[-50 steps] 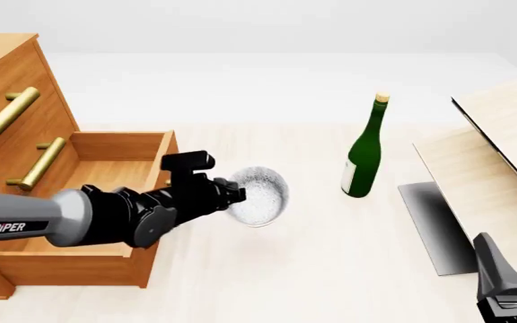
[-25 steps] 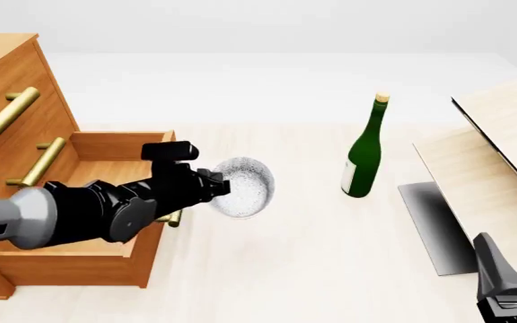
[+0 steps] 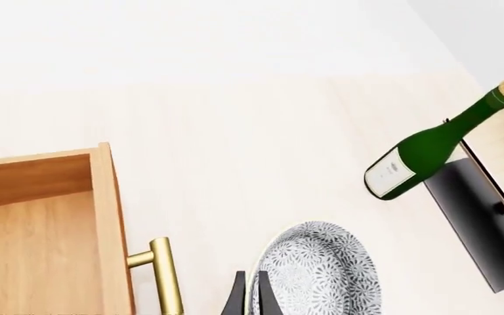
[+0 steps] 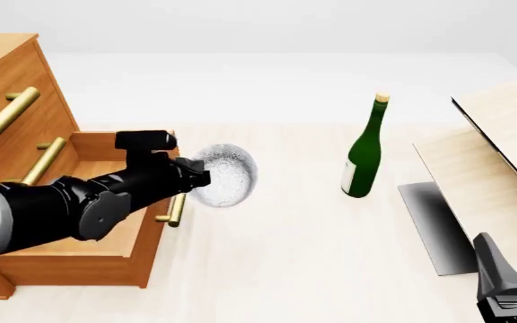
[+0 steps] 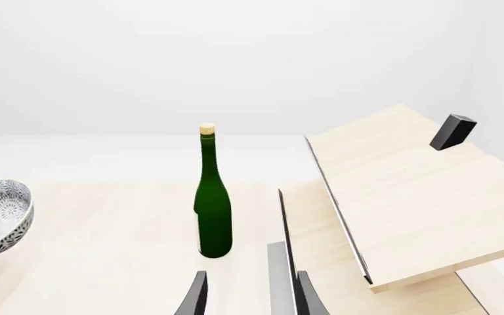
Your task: Put the bowl in the bottom drawer of the cabinet and close it.
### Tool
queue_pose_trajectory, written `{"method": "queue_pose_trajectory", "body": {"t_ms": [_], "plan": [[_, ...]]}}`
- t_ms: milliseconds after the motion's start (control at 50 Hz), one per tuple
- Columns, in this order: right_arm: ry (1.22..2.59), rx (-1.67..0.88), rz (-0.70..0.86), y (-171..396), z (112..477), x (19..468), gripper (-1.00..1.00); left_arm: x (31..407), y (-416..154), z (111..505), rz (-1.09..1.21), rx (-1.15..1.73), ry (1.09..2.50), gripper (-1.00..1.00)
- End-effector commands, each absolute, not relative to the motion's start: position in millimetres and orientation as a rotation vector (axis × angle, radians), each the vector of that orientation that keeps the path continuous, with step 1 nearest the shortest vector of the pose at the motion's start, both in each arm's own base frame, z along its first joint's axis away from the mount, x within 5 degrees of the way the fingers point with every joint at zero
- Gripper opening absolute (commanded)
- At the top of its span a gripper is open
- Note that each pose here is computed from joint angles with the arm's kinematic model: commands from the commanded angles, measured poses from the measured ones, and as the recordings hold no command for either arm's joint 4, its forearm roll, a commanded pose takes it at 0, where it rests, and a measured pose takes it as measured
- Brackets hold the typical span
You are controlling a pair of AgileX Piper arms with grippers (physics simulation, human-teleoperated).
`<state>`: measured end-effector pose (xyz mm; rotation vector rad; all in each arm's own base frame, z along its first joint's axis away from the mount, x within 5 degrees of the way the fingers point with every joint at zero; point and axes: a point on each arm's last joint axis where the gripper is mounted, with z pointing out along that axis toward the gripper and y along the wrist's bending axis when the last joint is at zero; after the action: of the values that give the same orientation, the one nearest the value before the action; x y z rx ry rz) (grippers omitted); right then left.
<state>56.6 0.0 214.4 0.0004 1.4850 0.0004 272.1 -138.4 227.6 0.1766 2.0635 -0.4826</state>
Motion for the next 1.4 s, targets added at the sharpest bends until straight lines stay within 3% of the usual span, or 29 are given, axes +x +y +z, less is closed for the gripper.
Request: {"method": "queue_pose_trajectory", "body": {"t_ms": [20, 1400], "plan": [[1.485, 0.0, 0.0, 0, 214, 57, 1.0, 267, -126, 243, -0.464, 0.159, 2.02, -1.0], [1.485, 0.0, 0.001, 0, 214, 57, 1.0, 218, -65, 288, -0.367, 0.04, 1.908, -1.0]]}}
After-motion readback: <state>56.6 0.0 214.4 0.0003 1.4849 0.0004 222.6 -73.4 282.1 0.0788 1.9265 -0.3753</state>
